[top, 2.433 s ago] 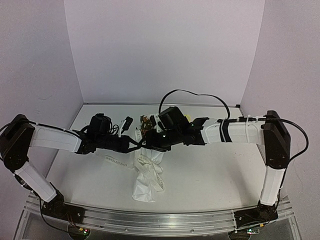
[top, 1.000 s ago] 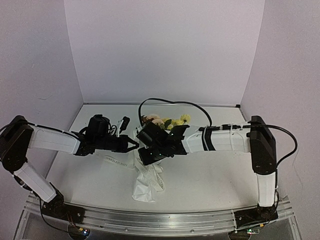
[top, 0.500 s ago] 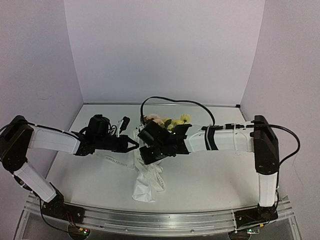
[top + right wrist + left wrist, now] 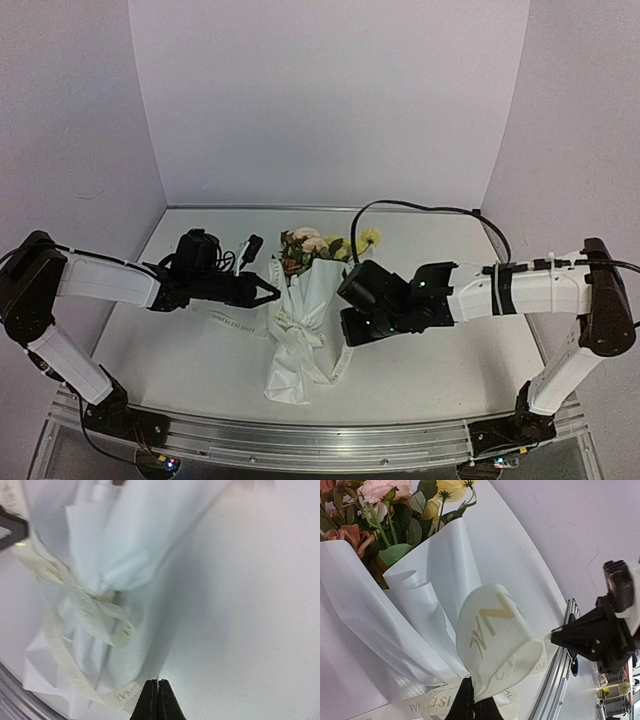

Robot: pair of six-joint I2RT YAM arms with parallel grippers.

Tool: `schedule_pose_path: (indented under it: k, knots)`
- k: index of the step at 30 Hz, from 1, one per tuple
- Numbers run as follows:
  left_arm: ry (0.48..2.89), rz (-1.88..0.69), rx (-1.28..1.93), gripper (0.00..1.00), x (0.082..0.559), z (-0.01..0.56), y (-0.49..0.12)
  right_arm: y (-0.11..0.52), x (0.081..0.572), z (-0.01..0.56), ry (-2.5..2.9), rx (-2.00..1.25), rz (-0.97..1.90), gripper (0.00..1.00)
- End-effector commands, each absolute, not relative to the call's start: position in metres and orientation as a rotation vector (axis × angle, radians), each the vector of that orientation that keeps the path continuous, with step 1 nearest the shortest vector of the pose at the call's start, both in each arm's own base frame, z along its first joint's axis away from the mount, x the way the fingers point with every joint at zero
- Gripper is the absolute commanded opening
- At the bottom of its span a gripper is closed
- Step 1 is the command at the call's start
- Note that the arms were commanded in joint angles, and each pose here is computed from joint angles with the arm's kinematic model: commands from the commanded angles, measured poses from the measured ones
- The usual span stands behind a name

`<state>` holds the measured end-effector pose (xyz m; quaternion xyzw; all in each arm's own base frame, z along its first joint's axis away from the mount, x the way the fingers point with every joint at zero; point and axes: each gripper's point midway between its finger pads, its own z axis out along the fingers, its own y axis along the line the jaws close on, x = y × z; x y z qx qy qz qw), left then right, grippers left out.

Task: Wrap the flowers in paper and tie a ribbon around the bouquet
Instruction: Cross the half-tied ribbon over the folded bouquet.

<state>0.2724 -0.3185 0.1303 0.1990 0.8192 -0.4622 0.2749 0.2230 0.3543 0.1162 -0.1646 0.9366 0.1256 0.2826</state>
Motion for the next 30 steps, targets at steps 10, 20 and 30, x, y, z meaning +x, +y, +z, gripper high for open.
schedule_pose_path:
  k: [10, 20, 30]
  knots:
    - [2.160, -1.222, 0.542, 0.00, 0.263, 0.153, -0.308, 0.235, 0.216, 0.061, 2.620, -0.111, -0.016, 0.00]
    - [2.140, -1.192, 0.484, 0.00, 0.256, 0.154, -0.293, 0.183, 0.222, 0.046, 2.623, 0.052, -0.288, 0.00]
    - [2.128, -1.169, 0.440, 0.00, 0.254, 0.156, -0.284, 0.133, 0.229, 0.046, 2.585, 0.272, -0.465, 0.00]
